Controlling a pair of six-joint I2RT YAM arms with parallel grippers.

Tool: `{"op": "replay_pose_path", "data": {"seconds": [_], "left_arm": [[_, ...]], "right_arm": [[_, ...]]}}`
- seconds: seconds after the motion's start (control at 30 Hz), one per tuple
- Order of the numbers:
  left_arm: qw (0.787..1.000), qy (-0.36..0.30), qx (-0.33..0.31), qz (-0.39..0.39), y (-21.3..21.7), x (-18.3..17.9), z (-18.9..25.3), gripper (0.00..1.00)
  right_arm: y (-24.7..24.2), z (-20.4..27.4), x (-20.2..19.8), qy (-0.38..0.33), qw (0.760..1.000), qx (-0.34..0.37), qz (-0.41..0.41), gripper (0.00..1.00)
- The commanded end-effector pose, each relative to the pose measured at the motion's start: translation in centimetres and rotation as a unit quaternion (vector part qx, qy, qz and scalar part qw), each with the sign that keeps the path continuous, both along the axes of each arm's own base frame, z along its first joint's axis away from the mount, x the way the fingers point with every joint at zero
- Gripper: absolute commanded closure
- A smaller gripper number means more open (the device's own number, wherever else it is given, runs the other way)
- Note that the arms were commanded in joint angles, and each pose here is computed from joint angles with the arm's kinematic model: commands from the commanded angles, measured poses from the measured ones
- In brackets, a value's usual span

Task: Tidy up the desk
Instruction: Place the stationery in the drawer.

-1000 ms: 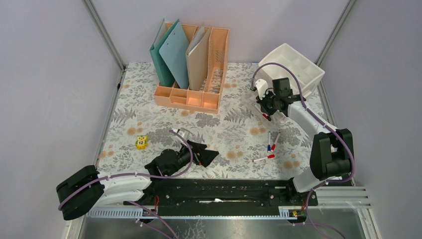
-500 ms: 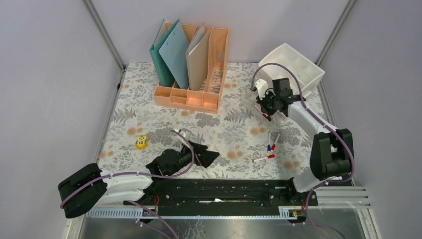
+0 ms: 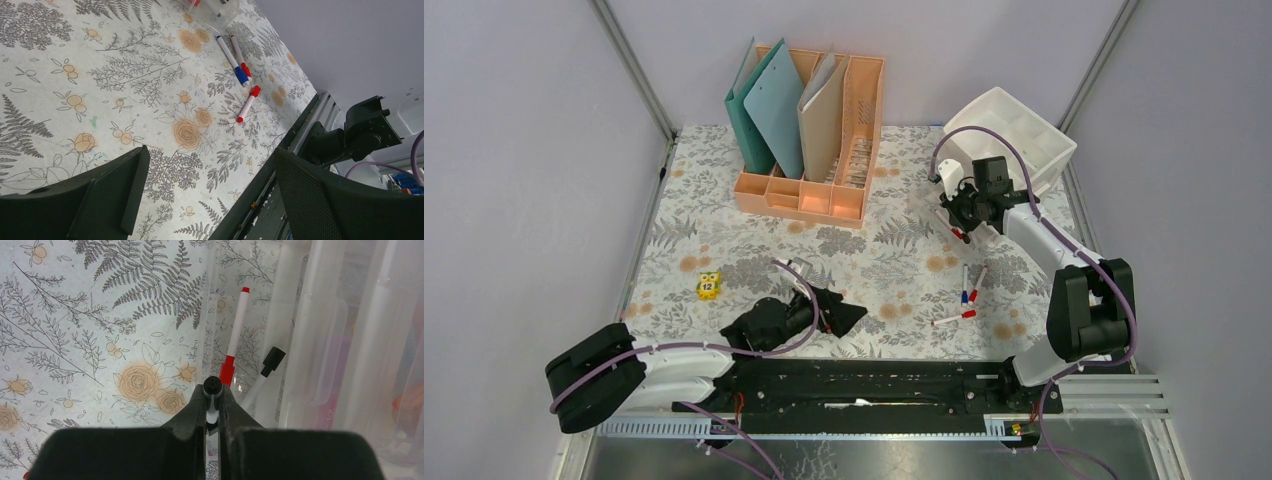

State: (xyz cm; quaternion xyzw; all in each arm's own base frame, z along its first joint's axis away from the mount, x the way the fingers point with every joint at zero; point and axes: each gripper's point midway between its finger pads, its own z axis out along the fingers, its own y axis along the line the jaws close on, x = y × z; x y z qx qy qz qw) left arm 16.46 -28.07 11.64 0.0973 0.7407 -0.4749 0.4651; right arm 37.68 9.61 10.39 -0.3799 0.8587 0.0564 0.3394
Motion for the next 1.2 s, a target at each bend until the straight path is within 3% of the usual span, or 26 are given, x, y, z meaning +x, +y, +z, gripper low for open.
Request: {"op": "replay_pose_path", "data": {"seconds": [0.0, 0.1, 0.23, 0.37, 0.57, 1.17], "left_arm": [[0.999, -0.017, -0.012, -0.027, -1.8, 0.3, 2.3, 0.01], [0.997, 0.0, 0.051, -0.061, -3.8, 0.4, 1.1, 0.01], [0.987, -0.011, 0.157, -0.043, -5.9, 1.4, -0.8, 0.01], [0.977, -0.051, 0.196, -0.072, -9.0, 0.3, -0.9, 0.01], [0.965, -0.104, 0.202, -0.13, -12.2, -1.4, -1.4, 0.01], [0.975, -0.084, 0.158, -0.131, -11.4, -2.5, -1.8, 0.01]], "right_arm": [[-0.5, 0.2, 0.3, -0.01, 1.0, -0.005, -0.003, 1.0], [-0.5, 0.3, 0.3, -0.011, 1.0, -0.005, -0.003, 1.0], [-0.5, 0.3, 0.3, -0.011, 1.0, -0.005, -0.003, 1.0], [-0.6, 0.4, 0.3, -0.012, 1.0, -0.005, -0.004, 1.0], [-0.5, 0.3, 0.3, -0.011, 1.0, -0.005, -0.003, 1.0], [-0.6, 0.8, -0.1, -0.017, 1.0, -0.004, -0.003, 1.0]]}}
